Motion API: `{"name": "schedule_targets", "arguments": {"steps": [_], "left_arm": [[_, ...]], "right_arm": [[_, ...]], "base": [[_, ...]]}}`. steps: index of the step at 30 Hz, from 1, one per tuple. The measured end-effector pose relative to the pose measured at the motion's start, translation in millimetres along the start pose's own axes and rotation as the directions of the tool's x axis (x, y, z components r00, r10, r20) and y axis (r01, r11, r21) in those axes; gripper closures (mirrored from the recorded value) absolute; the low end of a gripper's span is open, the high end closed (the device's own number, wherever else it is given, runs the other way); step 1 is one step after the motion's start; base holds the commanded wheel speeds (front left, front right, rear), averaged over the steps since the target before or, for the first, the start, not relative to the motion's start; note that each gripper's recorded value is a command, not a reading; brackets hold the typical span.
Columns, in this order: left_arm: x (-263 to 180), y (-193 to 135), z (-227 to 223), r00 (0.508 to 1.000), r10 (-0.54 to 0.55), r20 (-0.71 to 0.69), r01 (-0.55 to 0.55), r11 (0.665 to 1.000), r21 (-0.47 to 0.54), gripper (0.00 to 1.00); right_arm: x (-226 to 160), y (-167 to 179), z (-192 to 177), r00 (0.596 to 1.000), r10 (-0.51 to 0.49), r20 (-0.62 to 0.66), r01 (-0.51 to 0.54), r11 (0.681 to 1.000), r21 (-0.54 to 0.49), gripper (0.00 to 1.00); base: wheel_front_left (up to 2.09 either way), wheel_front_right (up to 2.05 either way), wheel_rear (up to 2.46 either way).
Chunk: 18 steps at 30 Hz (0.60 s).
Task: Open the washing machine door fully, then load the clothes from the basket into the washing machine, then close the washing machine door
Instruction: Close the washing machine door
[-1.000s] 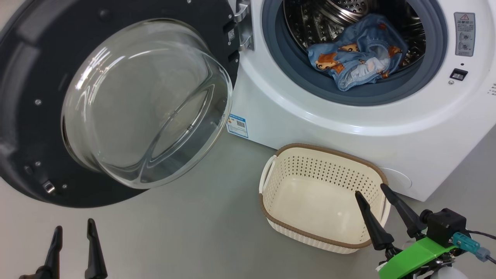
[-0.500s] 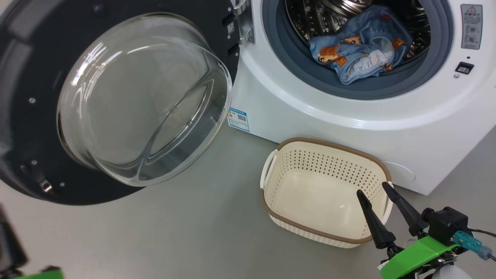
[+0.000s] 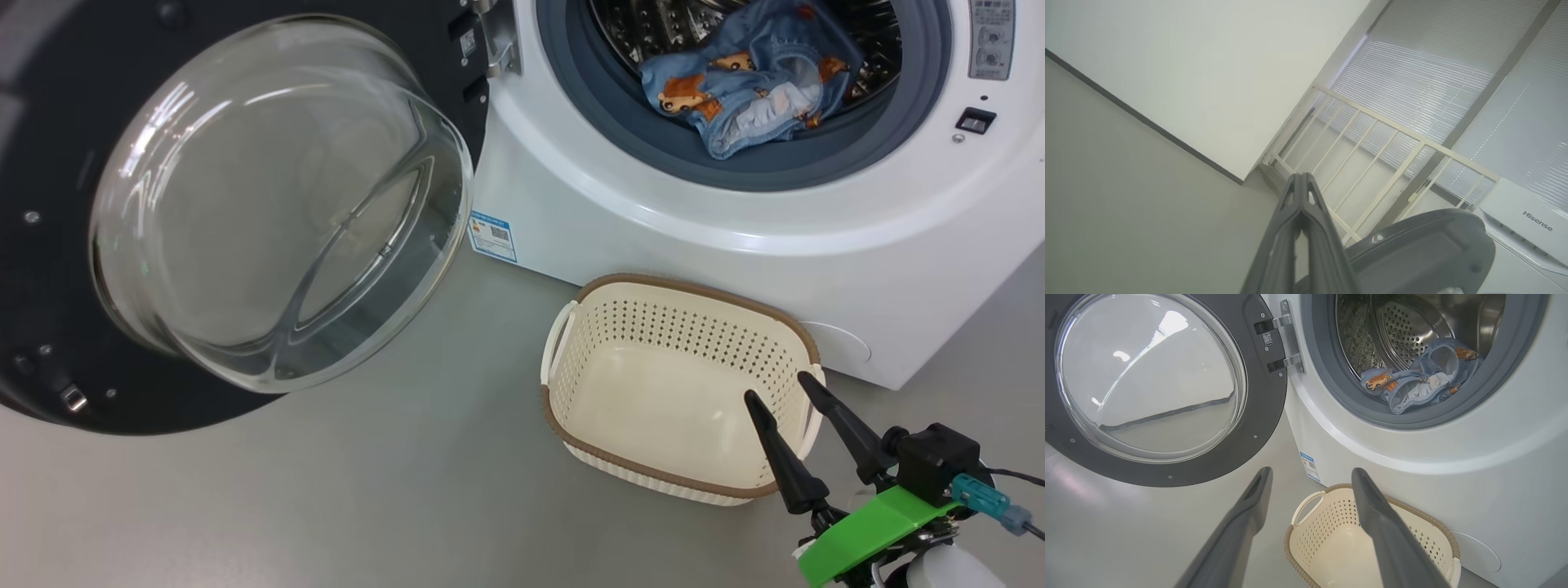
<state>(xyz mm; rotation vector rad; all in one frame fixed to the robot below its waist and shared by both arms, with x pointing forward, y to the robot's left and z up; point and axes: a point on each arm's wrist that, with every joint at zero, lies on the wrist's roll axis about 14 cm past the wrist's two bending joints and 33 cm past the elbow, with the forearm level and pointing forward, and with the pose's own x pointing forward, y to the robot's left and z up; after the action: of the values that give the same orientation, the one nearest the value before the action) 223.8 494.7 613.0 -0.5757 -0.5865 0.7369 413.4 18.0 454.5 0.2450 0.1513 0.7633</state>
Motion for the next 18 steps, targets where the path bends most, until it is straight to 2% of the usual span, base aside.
{"name": "schedule_targets", "arguments": {"steps": [6,10,18], "left_arm": [[31,5,-11,0.99,0.025,-0.136,-0.042,0.992,-0.123,1.0],[43,13,-24,0.964,0.046,-0.263,-0.098,0.978,-0.184,1.0],[44,26,-58,0.859,0.07,-0.508,-0.193,0.962,-0.194,1.0]], "right_arm": [[0,-6,-3,1.0,-0.007,-0.007,0.007,1.0,-0.002,0.0],[-2,-8,-7,1.0,-0.008,-0.019,0.008,1.0,0.0,0.0],[-1,-14,-7,1.0,-0.009,-0.02,0.009,1.0,-0.003,0.0]], "base": [[0.0,0.0,0.0],[0.0,0.0,0.0],[0.0,0.0,0.0]]}}
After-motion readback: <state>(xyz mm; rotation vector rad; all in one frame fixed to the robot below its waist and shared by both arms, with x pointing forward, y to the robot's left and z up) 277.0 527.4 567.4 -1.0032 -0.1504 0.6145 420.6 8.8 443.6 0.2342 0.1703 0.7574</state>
